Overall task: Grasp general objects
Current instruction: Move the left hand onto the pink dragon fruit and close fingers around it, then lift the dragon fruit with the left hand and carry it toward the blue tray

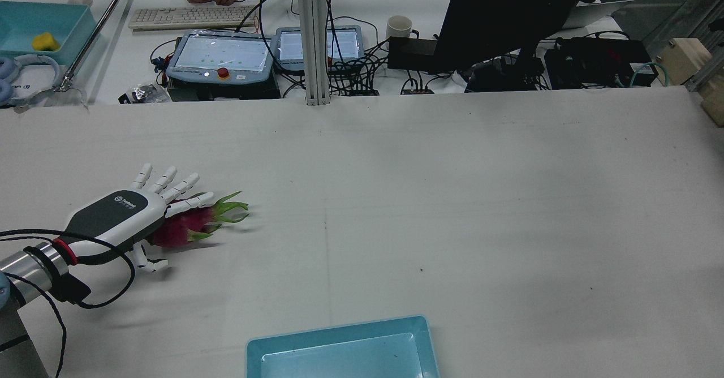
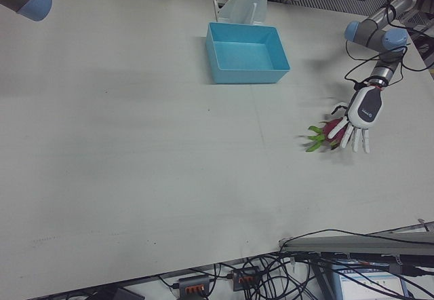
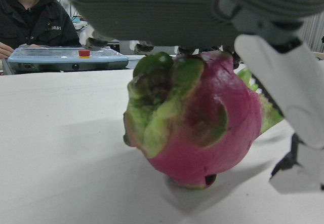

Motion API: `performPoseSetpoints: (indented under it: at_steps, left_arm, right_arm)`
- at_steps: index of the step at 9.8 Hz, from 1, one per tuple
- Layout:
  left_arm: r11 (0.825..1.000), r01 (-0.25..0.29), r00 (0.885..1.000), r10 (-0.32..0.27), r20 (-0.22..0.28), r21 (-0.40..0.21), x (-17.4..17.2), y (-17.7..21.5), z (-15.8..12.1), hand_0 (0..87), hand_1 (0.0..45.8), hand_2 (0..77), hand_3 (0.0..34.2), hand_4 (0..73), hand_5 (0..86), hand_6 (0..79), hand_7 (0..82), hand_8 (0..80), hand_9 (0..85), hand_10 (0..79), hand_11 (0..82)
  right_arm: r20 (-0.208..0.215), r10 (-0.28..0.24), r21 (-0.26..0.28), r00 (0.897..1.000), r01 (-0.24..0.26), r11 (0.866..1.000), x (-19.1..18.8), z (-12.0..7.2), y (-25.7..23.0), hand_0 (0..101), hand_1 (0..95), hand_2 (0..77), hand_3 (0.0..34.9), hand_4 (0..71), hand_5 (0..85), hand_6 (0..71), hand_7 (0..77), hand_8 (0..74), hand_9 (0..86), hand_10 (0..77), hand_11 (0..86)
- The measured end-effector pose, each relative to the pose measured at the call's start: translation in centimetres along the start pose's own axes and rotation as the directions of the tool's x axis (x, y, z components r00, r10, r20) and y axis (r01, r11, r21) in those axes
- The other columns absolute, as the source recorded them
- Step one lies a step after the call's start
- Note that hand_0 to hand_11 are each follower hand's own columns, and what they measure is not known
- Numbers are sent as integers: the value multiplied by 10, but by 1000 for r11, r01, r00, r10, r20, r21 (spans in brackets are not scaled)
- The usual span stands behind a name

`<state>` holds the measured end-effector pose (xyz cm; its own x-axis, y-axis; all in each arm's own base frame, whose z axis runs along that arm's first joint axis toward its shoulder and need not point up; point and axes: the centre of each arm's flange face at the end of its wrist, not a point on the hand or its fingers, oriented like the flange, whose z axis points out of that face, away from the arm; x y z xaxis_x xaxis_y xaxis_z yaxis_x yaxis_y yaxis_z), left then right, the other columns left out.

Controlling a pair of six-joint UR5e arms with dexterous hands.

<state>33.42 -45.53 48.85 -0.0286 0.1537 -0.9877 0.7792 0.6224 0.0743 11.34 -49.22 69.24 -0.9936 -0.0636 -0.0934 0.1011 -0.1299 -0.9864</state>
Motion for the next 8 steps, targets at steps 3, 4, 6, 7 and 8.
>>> performPoseSetpoints:
  at_steps: [3, 4, 6, 7, 8]
  left_arm:
    - [1000, 0, 1000, 0, -4, 1, 0, 1, 3, 601, 5, 409, 225, 0, 22, 5, 16, 11, 11, 5, 5]
    - [1000, 1, 1000, -1, -7, 2, 1, 1, 4, 600, 5, 409, 185, 0, 27, 11, 87, 11, 5, 11, 5]
    - [1000, -1, 1000, 1, -13, 4, 1, 1, 5, 679, 5, 398, 60, 0, 27, 60, 355, 136, 5, 11, 44]
    - [1000, -10, 1000, 10, -19, 5, 1, 2, 6, 758, 5, 398, 14, 5, 27, 136, 431, 175, 11, 22, 164]
    - [1000, -20, 999, 21, -25, 7, 2, 2, 6, 799, 0, 398, 0, 0, 120, 136, 431, 175, 11, 22, 164]
  right_arm:
    - [0, 0, 1, 1000, 0, 1000, 0, 0, 0, 0, 54, 16, 0, 0, 5, 0, 0, 0, 5, 0, 5]
    - [0, 0, 1, 1000, 0, 1000, 0, 0, 0, 0, 54, 16, 0, 0, 5, 0, 0, 0, 5, 0, 5]
    - [0, 0, 0, 1000, 0, 1000, 0, 0, 0, 0, 54, 16, 0, 0, 5, 0, 0, 0, 5, 0, 5]
    - [0, 0, 0, 1000, 0, 1000, 0, 0, 0, 0, 54, 16, 0, 0, 5, 0, 0, 0, 5, 0, 5]
    - [0, 0, 0, 1000, 0, 1000, 0, 0, 0, 0, 54, 16, 0, 0, 5, 0, 0, 0, 11, 0, 5]
